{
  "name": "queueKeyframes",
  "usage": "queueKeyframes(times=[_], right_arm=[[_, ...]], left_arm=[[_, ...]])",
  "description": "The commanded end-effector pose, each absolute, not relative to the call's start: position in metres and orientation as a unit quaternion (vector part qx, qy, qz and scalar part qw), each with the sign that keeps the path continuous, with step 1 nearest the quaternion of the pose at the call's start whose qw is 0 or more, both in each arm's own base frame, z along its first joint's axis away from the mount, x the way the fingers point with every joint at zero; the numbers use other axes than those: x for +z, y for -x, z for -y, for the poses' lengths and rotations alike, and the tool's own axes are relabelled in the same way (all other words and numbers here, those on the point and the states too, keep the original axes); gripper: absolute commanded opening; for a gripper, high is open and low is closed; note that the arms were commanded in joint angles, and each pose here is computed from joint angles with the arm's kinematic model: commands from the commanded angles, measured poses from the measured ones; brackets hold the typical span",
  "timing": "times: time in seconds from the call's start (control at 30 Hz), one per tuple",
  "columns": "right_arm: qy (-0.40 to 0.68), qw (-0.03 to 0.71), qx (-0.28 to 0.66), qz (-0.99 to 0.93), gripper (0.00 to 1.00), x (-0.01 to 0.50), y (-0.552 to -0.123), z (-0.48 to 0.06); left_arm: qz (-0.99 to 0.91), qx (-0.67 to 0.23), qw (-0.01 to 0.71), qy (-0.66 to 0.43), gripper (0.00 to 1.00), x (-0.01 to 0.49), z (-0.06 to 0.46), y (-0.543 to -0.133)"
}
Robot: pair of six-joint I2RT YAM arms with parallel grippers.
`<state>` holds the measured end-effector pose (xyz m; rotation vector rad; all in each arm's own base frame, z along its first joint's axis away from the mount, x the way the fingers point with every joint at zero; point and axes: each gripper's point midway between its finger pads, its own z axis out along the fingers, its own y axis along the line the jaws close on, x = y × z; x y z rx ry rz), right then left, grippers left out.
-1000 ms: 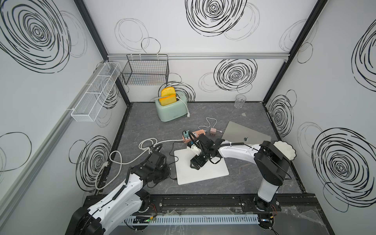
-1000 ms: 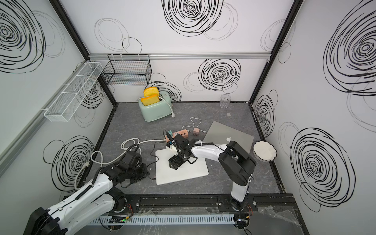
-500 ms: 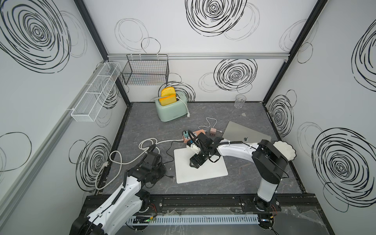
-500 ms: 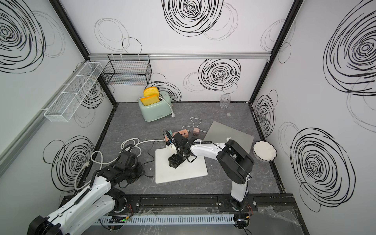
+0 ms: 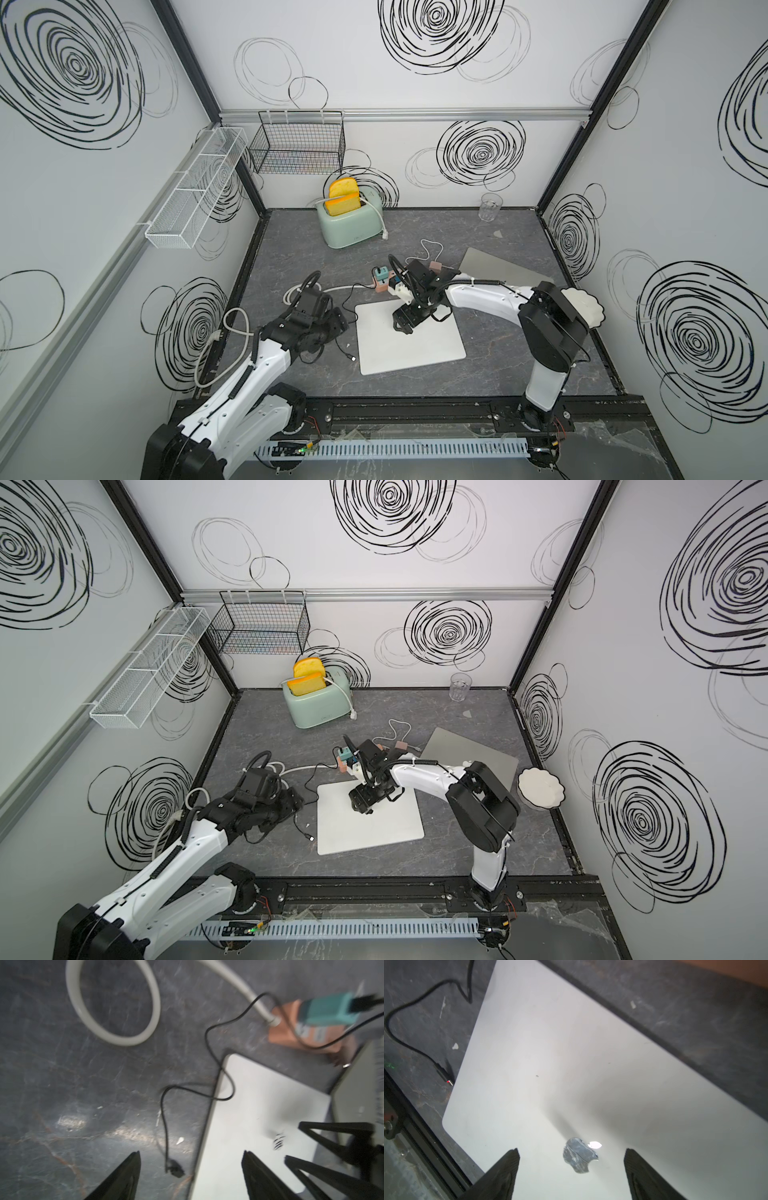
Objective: Unplug the laptop charger
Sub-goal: Remove the charging cable from the laptop, then remove the charging cable from the plug.
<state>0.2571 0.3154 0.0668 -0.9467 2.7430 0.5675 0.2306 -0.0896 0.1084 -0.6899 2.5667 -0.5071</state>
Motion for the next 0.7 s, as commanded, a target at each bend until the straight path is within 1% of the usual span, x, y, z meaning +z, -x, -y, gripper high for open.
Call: queueKeyframes(times=[0.0, 0.07, 0.1, 0.17, 0.3, 0.47, 0.67], right_arm=[[0.236, 0.106, 0.223, -0.94, 0.83, 0.107, -0.295, -0.28], [0.201, 0.13, 0.263, -0.935, 0.83, 0.124, -0.322, -0.274], [0.188, 0.143, 0.279, -0.931, 0.84, 0.133, -0.336, -0.274], [0.175, 0.156, 0.3, -0.925, 0.84, 0.144, -0.36, -0.279], [0.171, 0.163, 0.333, -0.913, 0.84, 0.151, -0.396, -0.301], [0.178, 0.152, 0.345, -0.909, 0.83, 0.142, -0.411, -0.324], [0.201, 0.134, 0.324, -0.915, 0.83, 0.114, -0.398, -0.346]], left_arm=[[-0.933, -0.162, 0.25, 0.202, 0.92, 0.138, 0.089, -0.251], [-0.931, -0.153, 0.275, 0.184, 0.98, 0.157, 0.09, -0.266], [-0.929, -0.15, 0.29, 0.174, 0.99, 0.168, 0.091, -0.274], [-0.925, -0.164, 0.309, 0.148, 1.0, 0.181, 0.1, -0.29], [-0.924, -0.216, 0.301, 0.095, 0.97, 0.187, 0.141, -0.322], [-0.926, -0.212, 0.306, 0.067, 0.92, 0.188, 0.175, -0.356], [-0.928, -0.227, 0.284, 0.075, 0.84, 0.164, 0.201, -0.371]])
